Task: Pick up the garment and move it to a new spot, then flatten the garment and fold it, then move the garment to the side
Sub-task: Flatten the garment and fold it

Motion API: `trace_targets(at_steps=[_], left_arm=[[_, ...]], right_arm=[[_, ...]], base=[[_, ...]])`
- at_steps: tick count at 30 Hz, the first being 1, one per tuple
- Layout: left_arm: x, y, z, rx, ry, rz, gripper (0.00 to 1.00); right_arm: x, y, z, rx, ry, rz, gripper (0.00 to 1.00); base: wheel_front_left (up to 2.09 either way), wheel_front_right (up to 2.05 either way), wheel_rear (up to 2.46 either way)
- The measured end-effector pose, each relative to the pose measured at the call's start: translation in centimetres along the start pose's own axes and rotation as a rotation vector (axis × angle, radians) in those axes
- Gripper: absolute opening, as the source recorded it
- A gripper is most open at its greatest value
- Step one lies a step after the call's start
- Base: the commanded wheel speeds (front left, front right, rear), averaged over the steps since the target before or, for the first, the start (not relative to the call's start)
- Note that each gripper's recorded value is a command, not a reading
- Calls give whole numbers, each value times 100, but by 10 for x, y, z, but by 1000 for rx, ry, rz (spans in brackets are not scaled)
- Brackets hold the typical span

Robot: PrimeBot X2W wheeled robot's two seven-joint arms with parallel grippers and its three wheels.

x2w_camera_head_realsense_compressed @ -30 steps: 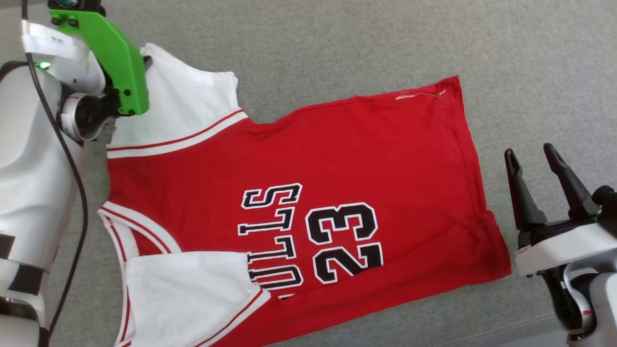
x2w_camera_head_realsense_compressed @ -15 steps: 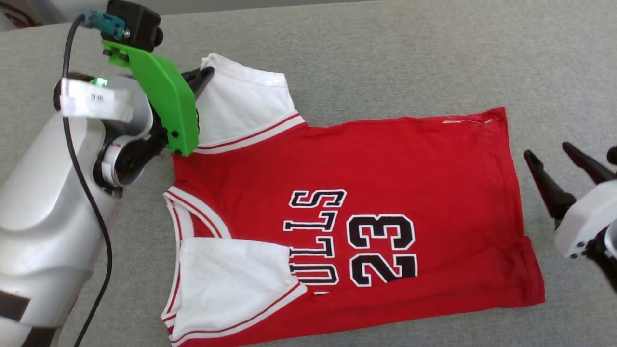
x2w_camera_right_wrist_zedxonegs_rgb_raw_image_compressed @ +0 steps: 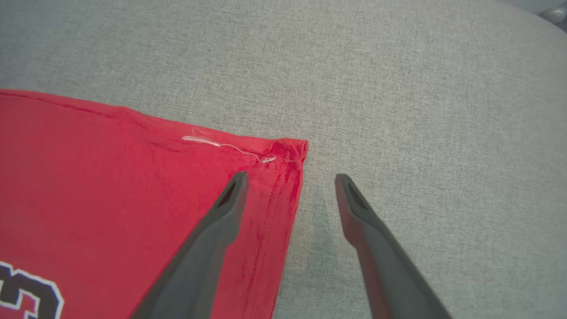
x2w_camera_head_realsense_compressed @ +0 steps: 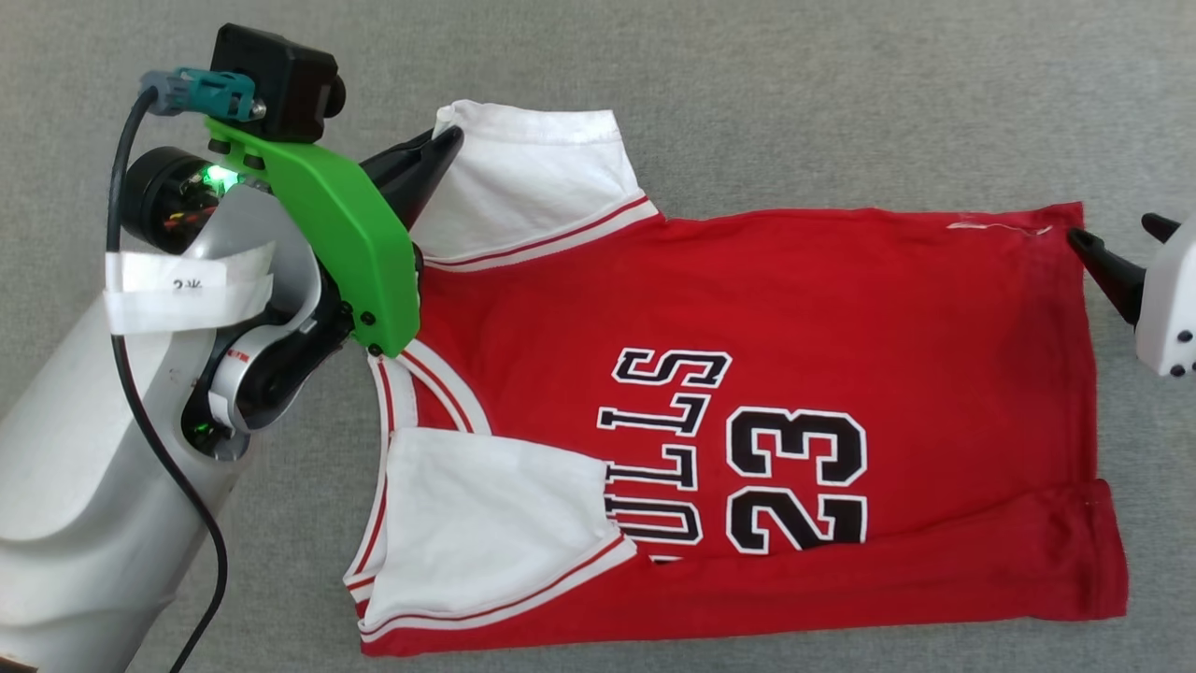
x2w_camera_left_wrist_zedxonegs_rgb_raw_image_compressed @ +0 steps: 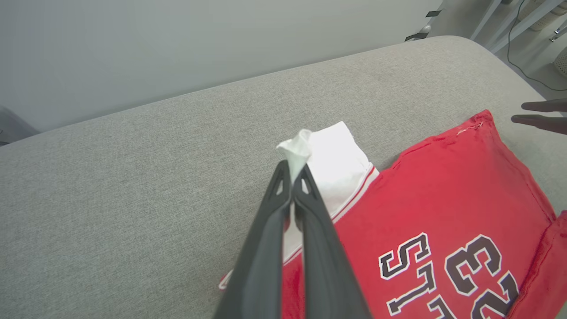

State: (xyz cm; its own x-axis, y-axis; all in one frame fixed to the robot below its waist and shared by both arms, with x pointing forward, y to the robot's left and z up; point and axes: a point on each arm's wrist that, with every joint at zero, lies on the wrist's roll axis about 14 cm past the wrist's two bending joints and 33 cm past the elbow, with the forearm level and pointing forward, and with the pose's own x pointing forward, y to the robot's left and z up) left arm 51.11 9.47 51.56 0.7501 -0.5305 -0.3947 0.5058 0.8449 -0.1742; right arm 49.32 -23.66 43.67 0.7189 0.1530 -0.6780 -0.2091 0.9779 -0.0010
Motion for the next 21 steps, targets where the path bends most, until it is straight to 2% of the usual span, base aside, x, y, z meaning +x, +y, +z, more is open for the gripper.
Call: trace_targets(at_steps=[10,15,16,17,18,21], left_arm=[[5,14,-24,-20,29,23,0],[5,20,-34,-31,48,33,0],[4,20,-36,-32,51,34,0],[4,22,-37,-33,55,38,0],[3,22,-37,-34,55,41,0],[1,24,-37,-31,54,48,0]], right_arm=[[51,8,-27,-6,147,23,100],[63,9,-37,-56,198,26,99],[64,9,-39,-59,202,26,54],[65,10,-39,-62,202,28,16],[66,10,-39,-62,197,31,0],[65,16,-36,-55,172,45,0]], base=[[0,0,0],[0,0,0],[0,0,0],[0,0,0],[0,0,0],[0,0,0]])
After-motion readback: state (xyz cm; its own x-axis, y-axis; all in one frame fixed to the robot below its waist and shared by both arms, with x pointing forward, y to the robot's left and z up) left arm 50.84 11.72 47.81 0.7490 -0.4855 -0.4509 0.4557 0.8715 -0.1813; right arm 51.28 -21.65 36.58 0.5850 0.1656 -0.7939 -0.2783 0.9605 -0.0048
